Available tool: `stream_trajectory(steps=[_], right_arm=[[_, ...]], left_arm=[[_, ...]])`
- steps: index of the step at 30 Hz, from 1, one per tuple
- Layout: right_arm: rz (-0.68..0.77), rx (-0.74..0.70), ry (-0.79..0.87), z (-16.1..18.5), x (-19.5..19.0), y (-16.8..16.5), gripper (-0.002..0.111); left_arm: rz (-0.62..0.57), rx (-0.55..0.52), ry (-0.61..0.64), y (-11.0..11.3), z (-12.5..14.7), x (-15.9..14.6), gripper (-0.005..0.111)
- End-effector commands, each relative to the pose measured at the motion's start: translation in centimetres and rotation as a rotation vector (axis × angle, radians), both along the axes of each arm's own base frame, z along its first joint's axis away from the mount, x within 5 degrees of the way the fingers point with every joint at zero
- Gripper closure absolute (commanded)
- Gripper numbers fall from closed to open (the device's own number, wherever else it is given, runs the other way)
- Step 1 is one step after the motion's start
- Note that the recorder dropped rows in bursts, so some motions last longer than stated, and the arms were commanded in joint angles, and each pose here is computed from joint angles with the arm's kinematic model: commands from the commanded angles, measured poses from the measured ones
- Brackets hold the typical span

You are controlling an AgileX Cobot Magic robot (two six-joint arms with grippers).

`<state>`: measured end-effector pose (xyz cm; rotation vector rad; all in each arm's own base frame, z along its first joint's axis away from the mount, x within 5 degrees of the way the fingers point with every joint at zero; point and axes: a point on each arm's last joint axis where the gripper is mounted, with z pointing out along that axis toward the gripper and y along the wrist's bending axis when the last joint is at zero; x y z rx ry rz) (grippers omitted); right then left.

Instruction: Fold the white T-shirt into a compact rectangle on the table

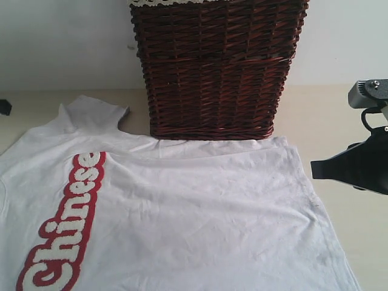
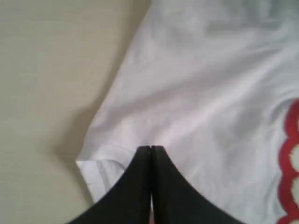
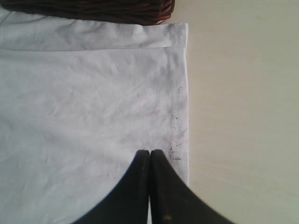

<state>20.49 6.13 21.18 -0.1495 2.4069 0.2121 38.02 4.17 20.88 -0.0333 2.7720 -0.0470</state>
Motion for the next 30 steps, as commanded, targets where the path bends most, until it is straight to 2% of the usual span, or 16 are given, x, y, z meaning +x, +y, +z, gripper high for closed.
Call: stream_trajectory(steps=[1,3,5,6,7,8,10,11,14,16,17,19,21,24,27,30], right_arm=[[0.004,-0.005,-0.013,0.0,0.0,-0.1,0.108],[0.004,-0.005,-0.013,0.0,0.0,-0.1,0.108],[0.004,-0.005,-0.011,0.0,0.0,-0.1,0.108],[0.004,-0.005,-0.011,0.0,0.0,-0.1,0.108],[0.004,-0.006,-0.009,0.0,0.0,-0.1,0.108],[0.004,-0.006,-0.009,0.0,0.0,-0.1,0.108],[0.004,-0.006,-0.009,0.0,0.0,-0.1,0.108],[0.004,-0.006,-0.009,0.0,0.0,-0.1,0.108],[0.004,-0.006,-0.009,0.0,0.0,-0.1,0.108],[0.004,-0.006,-0.009,0.0,0.0,-0.1,0.108],[0.004,-0.006,-0.009,0.0,0.0,-0.1,0.108],[0.004,-0.006,-0.009,0.0,0.0,-0.1,0.108],[0.004,-0.006,-0.009,0.0,0.0,-0.1,0.108],[0.004,-0.006,-0.009,0.0,0.0,-0.1,0.108],[0.004,-0.006,-0.009,0.0,0.0,-0.1,0.108],[0.004,-0.006,-0.009,0.0,0.0,-0.1,0.108]], left_arm=[[-0.301,-0.019,0.008,-1.7,3.9,-2.7,0.107],[-0.584,-0.032,0.209,-2.9,2.6,-5.4,0.106],[-0.651,-0.021,0.297,-3.4,1.1,-6.8,0.101],[-0.685,0.015,0.310,-3.7,-0.6,-7.5,0.085],[-0.711,0.020,0.323,-3.9,-1.3,-8.0,0.077],[-0.799,0.068,0.328,-4.1,-2.7,-8.7,0.047],[-0.895,0.141,0.336,-3.9,-4.0,-9.4,0.013],[-0.905,0.161,0.335,-3.9,-4.5,-9.7,0.002],[-1.001,0.230,0.329,-3.5,-5.1,-9.9,0.003],[-1.175,0.363,0.312,-2.8,-5.0,-9.4,0.003],[-1.279,0.474,0.340,-2.0,-4.9,-9.2,0.003],[-1.306,0.508,0.369,-1.7,-4.8,-9.2,0.003],[-1.305,0.500,0.332,-1.9,-4.8,-9.0,0.003],[-1.441,0.465,0.204,-2.8,-5.0,-8.5,0.003],[-1.433,0.487,0.189,-1.6,-5.0,-8.3,0.003],[-1.470,0.415,0.209,0.0,-6.1,-8.2,0.003]])
